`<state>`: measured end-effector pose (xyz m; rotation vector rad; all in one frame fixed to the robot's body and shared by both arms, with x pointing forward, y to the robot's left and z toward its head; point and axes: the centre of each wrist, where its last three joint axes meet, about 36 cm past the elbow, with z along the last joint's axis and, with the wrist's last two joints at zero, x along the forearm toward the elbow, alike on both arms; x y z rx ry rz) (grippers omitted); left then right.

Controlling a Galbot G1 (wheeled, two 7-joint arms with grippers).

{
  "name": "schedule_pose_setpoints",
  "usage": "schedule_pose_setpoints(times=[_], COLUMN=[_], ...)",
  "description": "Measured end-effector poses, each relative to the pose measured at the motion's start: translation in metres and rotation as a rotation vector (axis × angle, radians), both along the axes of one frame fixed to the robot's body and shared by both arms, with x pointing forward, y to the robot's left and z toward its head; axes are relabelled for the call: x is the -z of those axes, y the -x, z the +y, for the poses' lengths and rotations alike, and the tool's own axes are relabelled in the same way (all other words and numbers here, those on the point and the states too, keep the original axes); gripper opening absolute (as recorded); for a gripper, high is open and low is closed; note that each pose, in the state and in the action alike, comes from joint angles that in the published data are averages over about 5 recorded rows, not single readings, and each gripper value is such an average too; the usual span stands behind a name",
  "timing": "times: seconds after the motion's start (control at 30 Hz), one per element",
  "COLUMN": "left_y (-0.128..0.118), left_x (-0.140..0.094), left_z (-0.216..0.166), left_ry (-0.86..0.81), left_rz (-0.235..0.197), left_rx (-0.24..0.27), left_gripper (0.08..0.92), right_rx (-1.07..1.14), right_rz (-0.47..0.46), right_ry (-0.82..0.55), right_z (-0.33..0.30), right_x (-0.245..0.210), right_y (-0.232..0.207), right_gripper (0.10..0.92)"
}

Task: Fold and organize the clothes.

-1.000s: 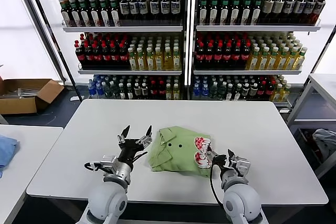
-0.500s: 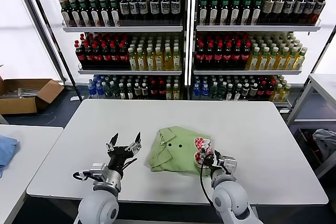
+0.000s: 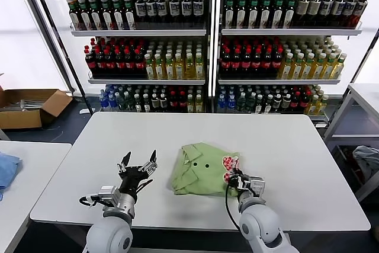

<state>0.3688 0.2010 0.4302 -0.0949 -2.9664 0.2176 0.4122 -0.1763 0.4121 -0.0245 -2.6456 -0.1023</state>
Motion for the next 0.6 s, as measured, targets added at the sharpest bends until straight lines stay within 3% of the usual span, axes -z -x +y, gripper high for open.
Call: schedule_pose_setpoints(times=[0.33,0.6], left_y=[0.004,0.008], left_x=[-0.001,0.001], left_z=[-0.007,-0.01], left_ry=[0.016,0.017], left_rz=[0.0,0.008], left_rx=[0.007,0.008], left_gripper=[0.823,0.823], right_rx=[-0.002,0.008], right_rz=[-0.025,-0.06], right_ry=[0.174,0.289], right_z=[-0.042,-0.059], right_x=[0.002,0.005], right_y=[-0.005,-0.005], right_gripper=[0.124,0.328])
